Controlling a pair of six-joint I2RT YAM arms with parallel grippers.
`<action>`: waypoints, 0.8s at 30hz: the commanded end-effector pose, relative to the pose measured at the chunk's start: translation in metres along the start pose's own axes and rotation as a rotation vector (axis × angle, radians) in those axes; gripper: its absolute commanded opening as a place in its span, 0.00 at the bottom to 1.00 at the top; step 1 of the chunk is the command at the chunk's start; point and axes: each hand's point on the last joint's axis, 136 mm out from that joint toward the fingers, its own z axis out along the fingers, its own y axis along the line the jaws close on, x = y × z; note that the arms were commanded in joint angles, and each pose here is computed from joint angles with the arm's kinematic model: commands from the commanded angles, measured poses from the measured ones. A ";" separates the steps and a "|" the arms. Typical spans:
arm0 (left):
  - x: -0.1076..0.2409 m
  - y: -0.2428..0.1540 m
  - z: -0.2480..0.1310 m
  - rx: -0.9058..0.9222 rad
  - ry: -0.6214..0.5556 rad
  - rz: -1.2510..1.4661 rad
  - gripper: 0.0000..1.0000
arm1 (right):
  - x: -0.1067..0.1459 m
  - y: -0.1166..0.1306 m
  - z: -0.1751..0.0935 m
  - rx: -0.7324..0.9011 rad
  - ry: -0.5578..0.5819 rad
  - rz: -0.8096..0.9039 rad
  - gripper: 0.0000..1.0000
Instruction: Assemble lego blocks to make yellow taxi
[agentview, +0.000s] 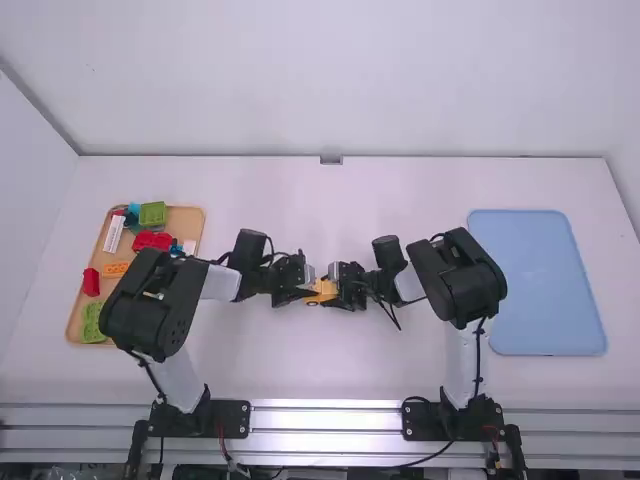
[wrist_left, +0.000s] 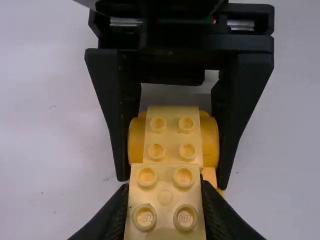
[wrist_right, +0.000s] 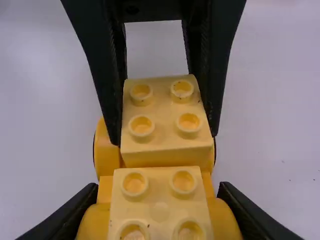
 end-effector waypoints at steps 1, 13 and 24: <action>0.005 -0.006 0.003 0.018 0.016 -0.011 0.13 | 0.005 0.000 0.002 -0.003 0.009 -0.005 0.48; 0.004 -0.009 0.002 0.033 0.007 -0.020 0.17 | 0.005 0.000 0.002 -0.003 0.009 -0.004 0.50; 0.003 -0.008 0.002 0.029 0.007 -0.018 0.41 | 0.005 0.000 0.002 -0.003 0.010 -0.004 0.50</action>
